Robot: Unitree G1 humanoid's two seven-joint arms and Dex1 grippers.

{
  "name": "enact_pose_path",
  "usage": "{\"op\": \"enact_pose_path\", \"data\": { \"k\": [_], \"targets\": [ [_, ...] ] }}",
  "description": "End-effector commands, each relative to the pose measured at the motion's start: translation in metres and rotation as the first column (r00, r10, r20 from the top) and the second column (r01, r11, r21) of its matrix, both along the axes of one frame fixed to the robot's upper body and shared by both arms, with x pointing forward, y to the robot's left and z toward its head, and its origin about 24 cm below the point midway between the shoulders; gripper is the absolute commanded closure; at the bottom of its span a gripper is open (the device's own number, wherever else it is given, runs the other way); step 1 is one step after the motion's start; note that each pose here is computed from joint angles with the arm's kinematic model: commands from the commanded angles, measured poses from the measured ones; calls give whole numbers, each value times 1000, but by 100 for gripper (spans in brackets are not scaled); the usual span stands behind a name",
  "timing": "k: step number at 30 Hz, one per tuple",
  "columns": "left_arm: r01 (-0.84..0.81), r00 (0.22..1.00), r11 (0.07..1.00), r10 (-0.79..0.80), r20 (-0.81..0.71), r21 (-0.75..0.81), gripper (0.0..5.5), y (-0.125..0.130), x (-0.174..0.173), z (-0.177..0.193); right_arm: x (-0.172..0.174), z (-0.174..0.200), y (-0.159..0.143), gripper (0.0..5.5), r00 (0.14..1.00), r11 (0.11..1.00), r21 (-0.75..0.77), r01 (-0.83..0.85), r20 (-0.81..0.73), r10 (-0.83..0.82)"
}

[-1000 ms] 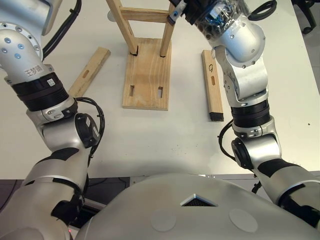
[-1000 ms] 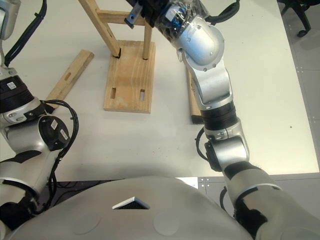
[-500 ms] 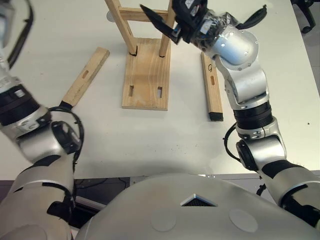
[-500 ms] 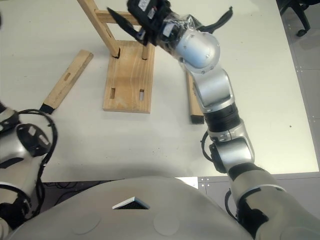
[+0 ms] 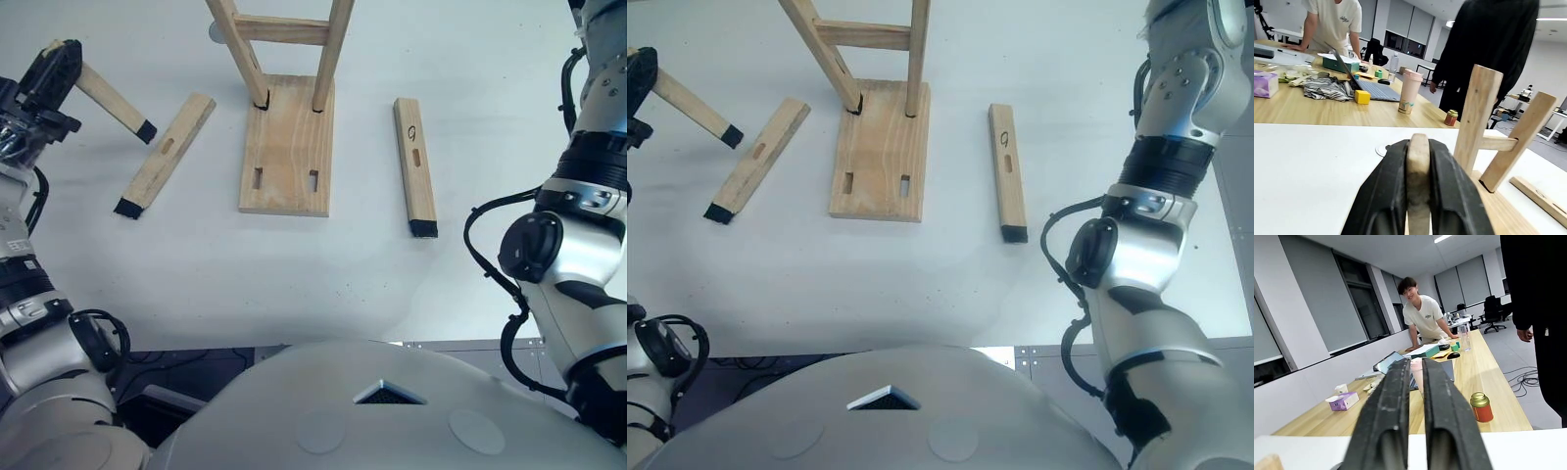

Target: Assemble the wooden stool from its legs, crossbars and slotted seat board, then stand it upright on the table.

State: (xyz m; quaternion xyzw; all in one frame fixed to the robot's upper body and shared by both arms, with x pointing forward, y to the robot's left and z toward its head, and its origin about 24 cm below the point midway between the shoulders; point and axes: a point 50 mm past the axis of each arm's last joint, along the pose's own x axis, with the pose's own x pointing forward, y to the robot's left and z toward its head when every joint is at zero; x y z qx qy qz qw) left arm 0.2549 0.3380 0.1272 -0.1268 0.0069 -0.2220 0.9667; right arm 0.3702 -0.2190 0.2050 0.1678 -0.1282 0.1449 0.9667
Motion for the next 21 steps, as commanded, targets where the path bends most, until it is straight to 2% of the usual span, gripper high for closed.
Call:
{"op": "enact_pose_path", "data": {
  "k": [1, 5, 13, 18, 21],
  "targets": [
    [-5, 1000, 1000, 5, -9, 12, 512, 0, -3, -19, 4, 2, 3, 550, 1000, 997, -74, -24, 17, 25],
    [-69, 998, 997, 69, 4, -17, 512, 7, -1, -37, 9, 3, 11, 550, 996, 988, -129, -81, 22, 84],
    [-117, 993, 993, 116, 28, 17, 512, 1, 6, -62, 14, -4, 21, 550, 989, 972, -186, -146, -1, 148],
    [-148, 988, 989, 149, 39, -4, 512, 7, 9, -60, 14, -8, 24, 550, 986, 967, -191, -166, -13, 167],
    [-87, 993, 992, 94, -65, 94, 512, 2, 7, -75, 13, -15, 24, 550, 986, 965, -202, -168, -31, 165]
  ]
}}
